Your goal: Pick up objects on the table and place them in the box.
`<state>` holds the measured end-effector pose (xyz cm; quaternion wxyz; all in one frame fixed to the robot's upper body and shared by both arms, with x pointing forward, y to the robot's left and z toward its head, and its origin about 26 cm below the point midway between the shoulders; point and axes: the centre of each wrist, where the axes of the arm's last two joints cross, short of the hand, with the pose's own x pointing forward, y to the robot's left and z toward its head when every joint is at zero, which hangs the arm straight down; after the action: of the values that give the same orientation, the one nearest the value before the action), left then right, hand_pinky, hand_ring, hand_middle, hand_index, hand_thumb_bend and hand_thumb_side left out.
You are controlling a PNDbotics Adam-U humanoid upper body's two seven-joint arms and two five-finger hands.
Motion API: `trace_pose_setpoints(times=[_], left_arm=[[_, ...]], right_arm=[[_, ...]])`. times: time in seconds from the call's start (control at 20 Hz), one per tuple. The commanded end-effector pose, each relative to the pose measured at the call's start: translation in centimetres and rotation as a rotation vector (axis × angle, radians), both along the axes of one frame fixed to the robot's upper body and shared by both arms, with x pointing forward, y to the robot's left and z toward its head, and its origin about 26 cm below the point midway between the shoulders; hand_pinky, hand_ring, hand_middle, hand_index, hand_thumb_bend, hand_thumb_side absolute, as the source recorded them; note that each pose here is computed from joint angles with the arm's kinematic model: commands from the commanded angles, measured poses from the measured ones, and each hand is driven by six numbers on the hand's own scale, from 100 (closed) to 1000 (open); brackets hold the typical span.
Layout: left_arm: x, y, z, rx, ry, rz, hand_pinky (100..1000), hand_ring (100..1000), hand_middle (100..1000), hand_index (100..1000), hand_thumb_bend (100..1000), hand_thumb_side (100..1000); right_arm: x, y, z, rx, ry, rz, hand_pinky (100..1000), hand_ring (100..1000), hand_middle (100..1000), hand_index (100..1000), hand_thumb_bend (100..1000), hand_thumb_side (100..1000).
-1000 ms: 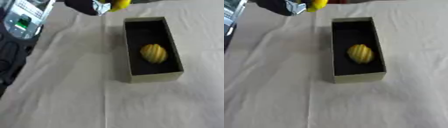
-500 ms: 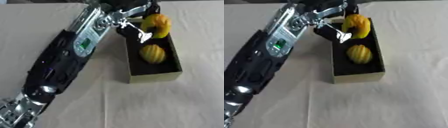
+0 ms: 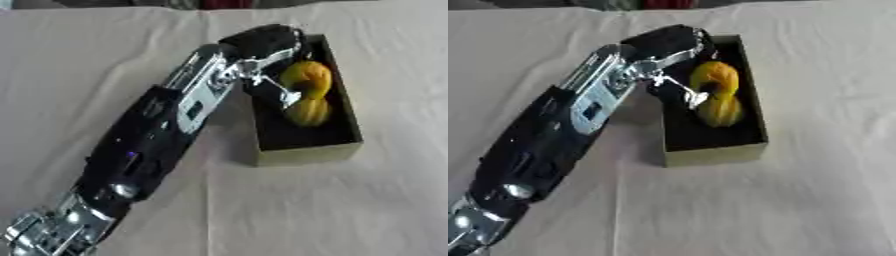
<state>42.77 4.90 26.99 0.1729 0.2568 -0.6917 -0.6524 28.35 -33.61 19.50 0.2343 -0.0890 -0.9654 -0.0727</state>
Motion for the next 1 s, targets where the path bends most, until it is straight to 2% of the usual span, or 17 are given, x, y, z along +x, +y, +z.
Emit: trace_pose_setpoints(times=[0.05,0.1,0.15,0.2,0.3,0.35,0.4,0.5,0.7,1.0], left_arm=[[-0.1,-0.5,0.1,0.037,-0.028,-0.014,730,734,631,786,100,143],[-0.1,-0.6,0.1,0.047,-0.030,-0.018,819,821,739,860,100,133],[-0.2,-0.6,0.1,0.052,-0.036,-0.022,845,848,766,879,100,127],[-0.3,-0.6,0.3,0.052,-0.045,-0.025,886,888,806,912,100,338],[-0.5,-0.5,0.7,0.039,-0.074,-0.024,934,926,831,935,125,527],[-0.6,-0.5,0.9,0.031,-0.087,-0.020,966,957,847,951,199,628],[-0.6,-0.4,0.9,0.024,-0.099,-0.015,982,987,862,959,277,679],[-0.7,-0.2,1.0,0.004,-0.121,-0.002,987,1000,869,963,320,746],[-0.8,0.2,1.5,-0.061,-0.149,0.014,976,1000,868,962,307,738],[-2.3,1.2,3.8,-0.182,-0.201,-0.011,952,987,851,945,216,618]], right_arm=[[-0.2,0.0,0.7,-0.012,-0.016,0.003,896,728,413,686,100,623],[-0.2,0.0,0.6,-0.011,-0.014,0.002,896,728,412,685,100,623],[-0.2,0.0,0.6,-0.011,-0.012,0.001,896,728,412,685,100,623],[-0.2,0.0,0.6,-0.010,-0.010,0.002,896,728,411,685,100,623],[-0.2,0.0,0.6,-0.011,-0.006,0.004,896,728,411,684,100,624],[-0.2,0.1,0.5,-0.010,-0.004,0.005,896,728,410,684,100,624],[-0.2,0.1,0.5,-0.009,-0.002,0.004,896,727,410,684,100,624],[-0.2,0.0,0.5,-0.008,0.001,0.003,896,727,409,683,100,624],[-0.3,0.1,0.3,-0.010,0.010,0.002,895,727,406,682,100,623],[-0.4,0.0,0.1,-0.014,0.022,-0.001,894,727,406,681,100,622]])
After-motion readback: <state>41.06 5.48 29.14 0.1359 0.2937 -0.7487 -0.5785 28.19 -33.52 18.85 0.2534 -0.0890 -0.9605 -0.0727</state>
